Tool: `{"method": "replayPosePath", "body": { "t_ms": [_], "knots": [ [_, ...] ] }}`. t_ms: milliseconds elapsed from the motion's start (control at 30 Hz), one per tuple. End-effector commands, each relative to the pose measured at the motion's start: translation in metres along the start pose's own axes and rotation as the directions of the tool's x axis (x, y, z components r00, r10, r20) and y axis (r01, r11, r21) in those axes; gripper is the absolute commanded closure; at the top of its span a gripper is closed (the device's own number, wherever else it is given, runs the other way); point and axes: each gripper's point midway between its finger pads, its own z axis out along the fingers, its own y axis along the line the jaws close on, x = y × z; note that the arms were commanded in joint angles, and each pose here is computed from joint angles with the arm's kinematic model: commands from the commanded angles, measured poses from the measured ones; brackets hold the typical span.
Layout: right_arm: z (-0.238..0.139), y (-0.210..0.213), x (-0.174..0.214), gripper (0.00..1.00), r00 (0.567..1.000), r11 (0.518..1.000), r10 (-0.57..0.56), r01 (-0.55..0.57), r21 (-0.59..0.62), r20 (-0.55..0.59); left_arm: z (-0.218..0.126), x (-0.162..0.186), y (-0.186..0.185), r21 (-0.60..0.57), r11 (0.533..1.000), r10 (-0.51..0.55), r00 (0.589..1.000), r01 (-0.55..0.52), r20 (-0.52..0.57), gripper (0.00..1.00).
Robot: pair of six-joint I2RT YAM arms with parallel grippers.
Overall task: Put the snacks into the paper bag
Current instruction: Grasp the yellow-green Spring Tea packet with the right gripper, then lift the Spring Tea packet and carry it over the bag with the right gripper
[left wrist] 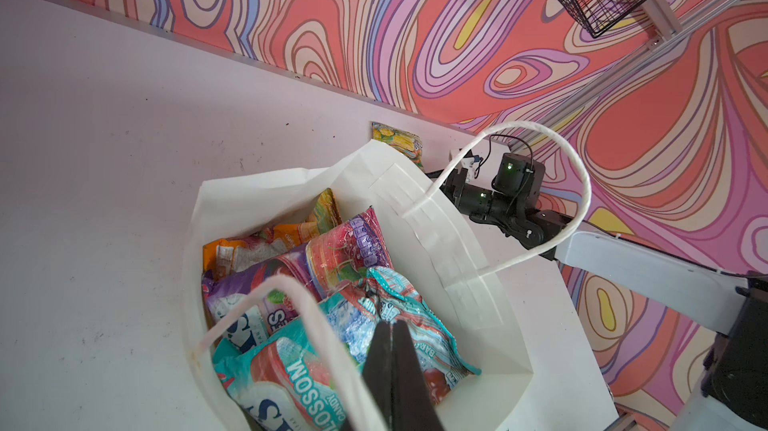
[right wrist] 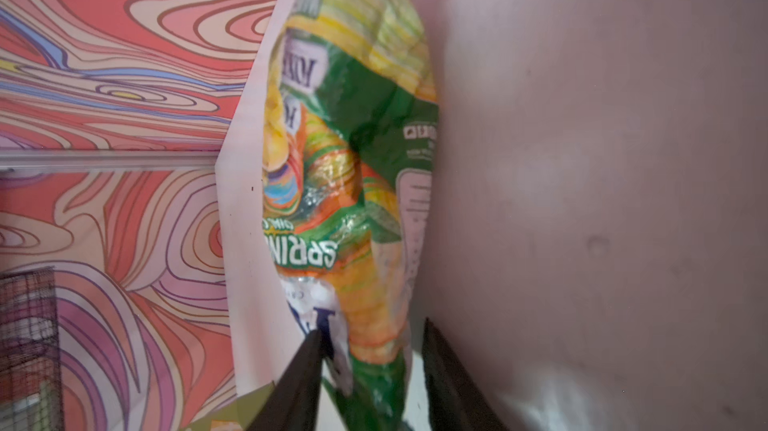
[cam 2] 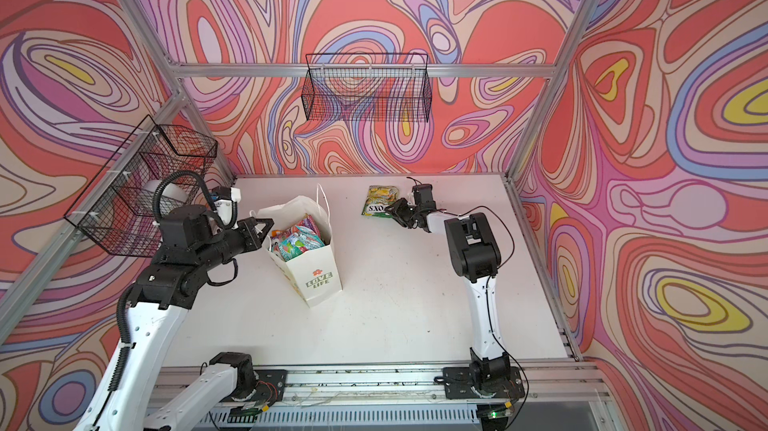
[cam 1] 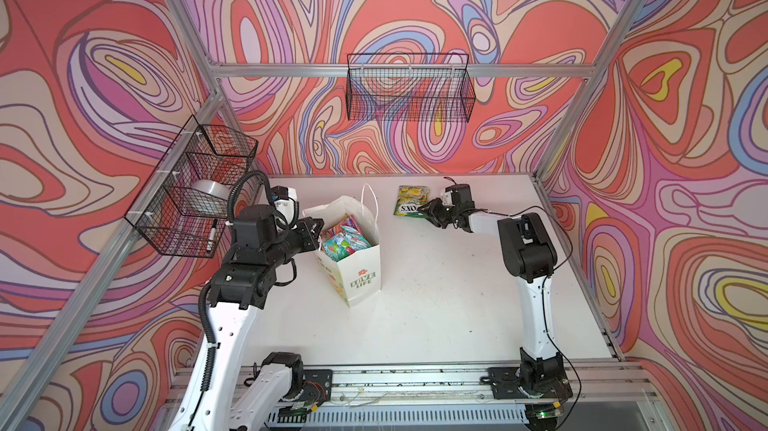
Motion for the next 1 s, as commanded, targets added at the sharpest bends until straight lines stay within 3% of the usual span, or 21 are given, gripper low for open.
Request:
{"method": "replayPosePath", "body": {
  "t_ms": [0,167,533,967],
  "knots": [
    [0.008,-0.004,0.006,0.76,0.999,0.999,0.033,-0.033,-0.017,-0.02,-0.001,-0.003,-0.002,0.006,1.0,0.014,1.0,-0.014,0.012,1.0],
    [-0.006,0.018,0.002,1.0,1.0,0.998,0.008,-0.008,-0.055,0.002,-0.001,-0.003,-0.002,0.004,1.0,0.014,1.0,-0.014,0.014,1.0],
    [-0.074,0.093,0.003,1.0,0.992,0.986,-0.098,0.108,-0.127,0.082,-0.001,-0.003,-0.003,0.008,1.0,0.015,1.0,-0.015,0.015,1.0],
    [-0.182,0.162,0.043,1.0,0.955,0.955,-0.234,0.26,-0.14,0.18,-0.001,-0.002,-0.004,0.014,1.0,0.013,1.0,-0.013,0.012,1.0]
  ]
}}
